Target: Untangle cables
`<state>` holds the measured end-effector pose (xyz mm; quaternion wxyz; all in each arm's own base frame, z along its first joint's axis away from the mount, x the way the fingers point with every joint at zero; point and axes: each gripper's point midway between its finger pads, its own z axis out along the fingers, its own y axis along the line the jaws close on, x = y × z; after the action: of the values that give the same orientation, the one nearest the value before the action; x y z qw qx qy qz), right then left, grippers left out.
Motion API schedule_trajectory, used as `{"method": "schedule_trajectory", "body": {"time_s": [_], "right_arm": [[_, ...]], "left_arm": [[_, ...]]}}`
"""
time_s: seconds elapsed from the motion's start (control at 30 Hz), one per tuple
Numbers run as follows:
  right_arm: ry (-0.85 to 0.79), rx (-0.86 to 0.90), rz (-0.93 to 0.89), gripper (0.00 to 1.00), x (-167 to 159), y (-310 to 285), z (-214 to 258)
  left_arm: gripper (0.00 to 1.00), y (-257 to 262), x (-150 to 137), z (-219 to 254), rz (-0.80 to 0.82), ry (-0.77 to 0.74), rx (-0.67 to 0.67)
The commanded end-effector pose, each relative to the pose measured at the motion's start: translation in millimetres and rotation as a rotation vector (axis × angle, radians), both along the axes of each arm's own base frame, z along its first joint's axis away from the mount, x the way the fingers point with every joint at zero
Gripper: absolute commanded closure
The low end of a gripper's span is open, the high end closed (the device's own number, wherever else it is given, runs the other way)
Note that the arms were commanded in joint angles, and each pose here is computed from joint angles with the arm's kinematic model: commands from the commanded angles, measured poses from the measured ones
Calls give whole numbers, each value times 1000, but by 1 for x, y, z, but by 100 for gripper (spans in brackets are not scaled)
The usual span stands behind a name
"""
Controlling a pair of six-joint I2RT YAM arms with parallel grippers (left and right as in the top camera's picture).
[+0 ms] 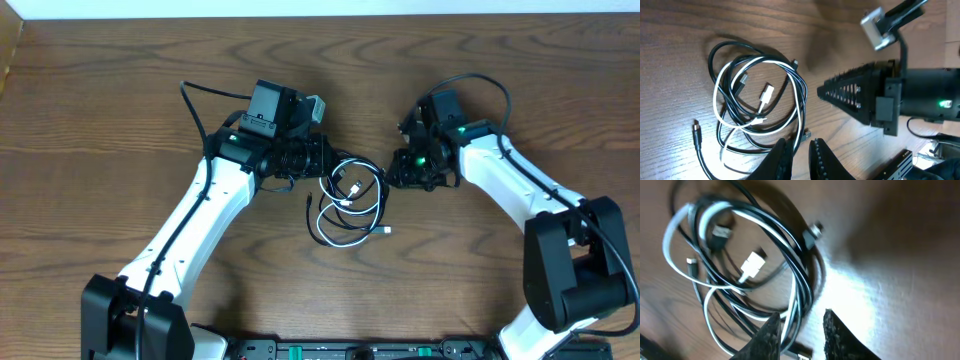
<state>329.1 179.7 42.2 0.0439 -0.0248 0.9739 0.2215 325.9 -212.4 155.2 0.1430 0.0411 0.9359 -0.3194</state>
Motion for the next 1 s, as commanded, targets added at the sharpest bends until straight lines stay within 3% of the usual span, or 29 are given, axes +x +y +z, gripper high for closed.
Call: {"method": "schedule_trajectory", "body": {"time_s": [0.0,0.27,0.57,0.67,0.73,0.97], "right_arm": [[58,-38,-32,76,-12,7,-10],[117,-184,-131,77,-28,15,-43],[69,-171,-150,99,-16,21,-44],[47,-123,-77,99,-14,29,-38],[25,-64,0,99,-12,36,-27],[-311,362,353,99,-5,67,111]], "left_arm": [[83,2,4,0,14,-12,23],[76,3,1,-2,12,2,29],[76,4,-3,-5,12,24,37],[75,4,-3,-4,12,24,37],[75,4,-3,-4,12,24,37],[76,3,-4,-3,6,26,27]]}}
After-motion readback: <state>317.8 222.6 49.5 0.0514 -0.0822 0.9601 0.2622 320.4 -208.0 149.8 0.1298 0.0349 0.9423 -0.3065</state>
